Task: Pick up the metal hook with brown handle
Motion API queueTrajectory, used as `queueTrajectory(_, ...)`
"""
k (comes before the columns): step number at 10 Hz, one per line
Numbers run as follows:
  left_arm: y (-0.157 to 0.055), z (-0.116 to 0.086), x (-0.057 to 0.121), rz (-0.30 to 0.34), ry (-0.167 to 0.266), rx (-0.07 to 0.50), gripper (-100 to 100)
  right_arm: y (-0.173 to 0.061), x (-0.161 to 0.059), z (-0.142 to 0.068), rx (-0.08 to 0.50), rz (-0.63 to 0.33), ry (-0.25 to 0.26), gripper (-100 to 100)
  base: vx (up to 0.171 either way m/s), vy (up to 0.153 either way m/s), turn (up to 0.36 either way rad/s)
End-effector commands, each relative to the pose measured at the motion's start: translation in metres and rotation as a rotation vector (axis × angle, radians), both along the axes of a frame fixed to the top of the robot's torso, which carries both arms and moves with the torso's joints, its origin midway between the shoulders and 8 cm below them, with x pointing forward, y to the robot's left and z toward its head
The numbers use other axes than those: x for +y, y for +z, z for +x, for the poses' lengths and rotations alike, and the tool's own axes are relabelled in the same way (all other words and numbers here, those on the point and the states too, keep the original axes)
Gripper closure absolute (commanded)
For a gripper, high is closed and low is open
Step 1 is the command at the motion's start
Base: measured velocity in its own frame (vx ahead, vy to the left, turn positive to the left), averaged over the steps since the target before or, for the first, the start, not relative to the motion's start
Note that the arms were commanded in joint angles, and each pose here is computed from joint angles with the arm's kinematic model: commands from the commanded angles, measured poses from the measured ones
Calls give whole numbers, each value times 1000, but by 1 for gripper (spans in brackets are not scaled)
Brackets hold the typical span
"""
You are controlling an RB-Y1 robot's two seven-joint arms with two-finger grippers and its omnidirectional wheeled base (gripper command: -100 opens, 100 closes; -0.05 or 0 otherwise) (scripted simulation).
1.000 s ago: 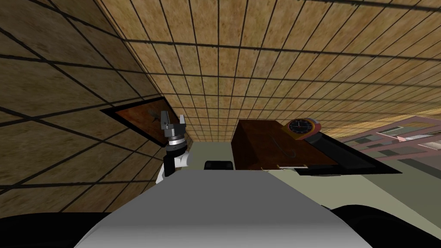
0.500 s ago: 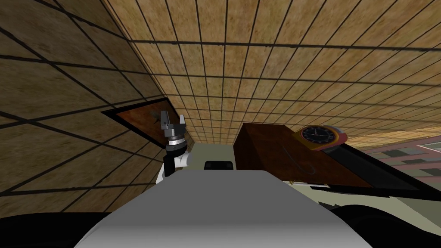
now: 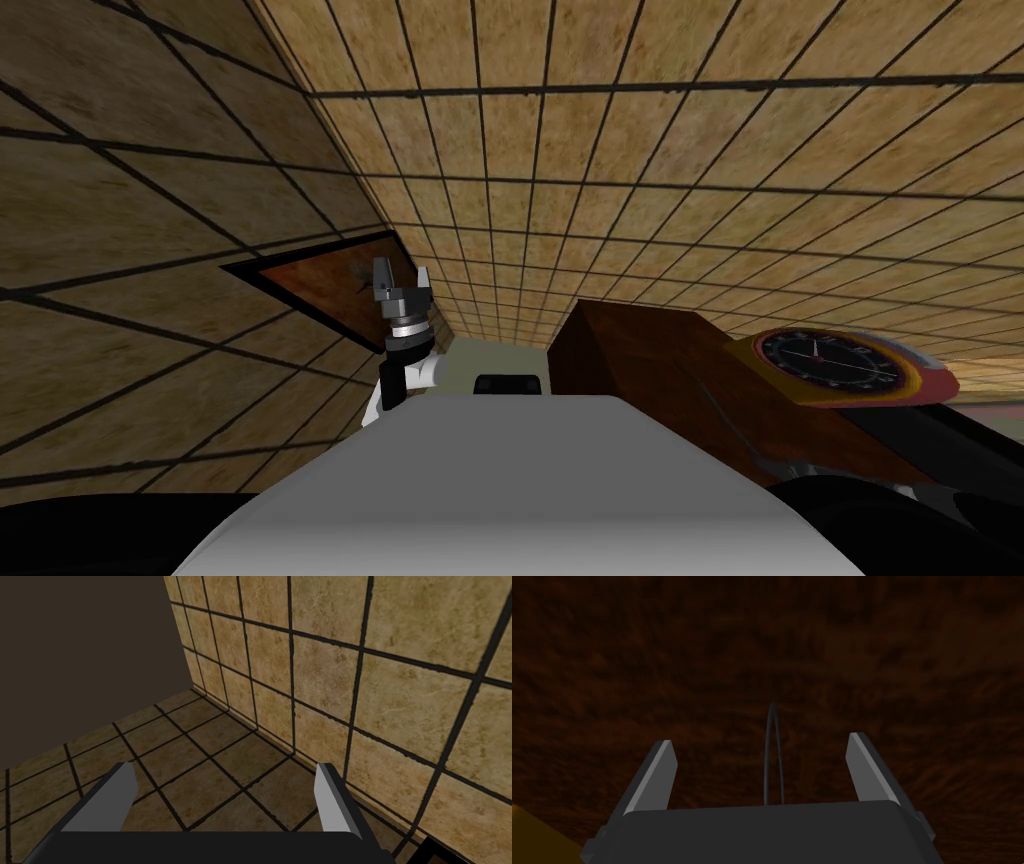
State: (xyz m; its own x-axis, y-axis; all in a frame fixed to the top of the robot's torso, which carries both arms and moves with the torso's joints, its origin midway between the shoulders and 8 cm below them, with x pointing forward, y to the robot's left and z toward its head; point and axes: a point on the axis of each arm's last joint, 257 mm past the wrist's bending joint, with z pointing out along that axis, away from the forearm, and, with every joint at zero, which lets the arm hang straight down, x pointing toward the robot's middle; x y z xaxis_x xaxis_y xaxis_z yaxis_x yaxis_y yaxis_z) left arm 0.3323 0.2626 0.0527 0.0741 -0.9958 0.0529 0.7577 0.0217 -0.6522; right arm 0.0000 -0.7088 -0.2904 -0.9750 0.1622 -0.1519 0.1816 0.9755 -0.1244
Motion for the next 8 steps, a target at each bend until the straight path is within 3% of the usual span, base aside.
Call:
queueTrajectory(1,0,0,0,0,0,0,0,6,-2,15,-10,-6,37,-100,211,-24,170)
queueTrajectory(3,0,0,0,0,0,0,0,7,-1,26,-24,-4,63,-100,202,-27,129)
queueTrajectory(4,0,0,0,0,0,0,0,7,-2,22,-18,-6,55,-100,101,-12,36)
queueTrajectory(5,0,0,0,0,0,0,0,7,-2,23,-20,-5,57,0,18,-3,0)
queueTrajectory(6,0,0,0,0,0,0,0,1,-2,17,-24,-6,50,-100,15,-8,46)
queueTrajectory(8,0,0,0,0,0,0,0,-8,-1,9,-28,-8,41,-100,8,-16,46)
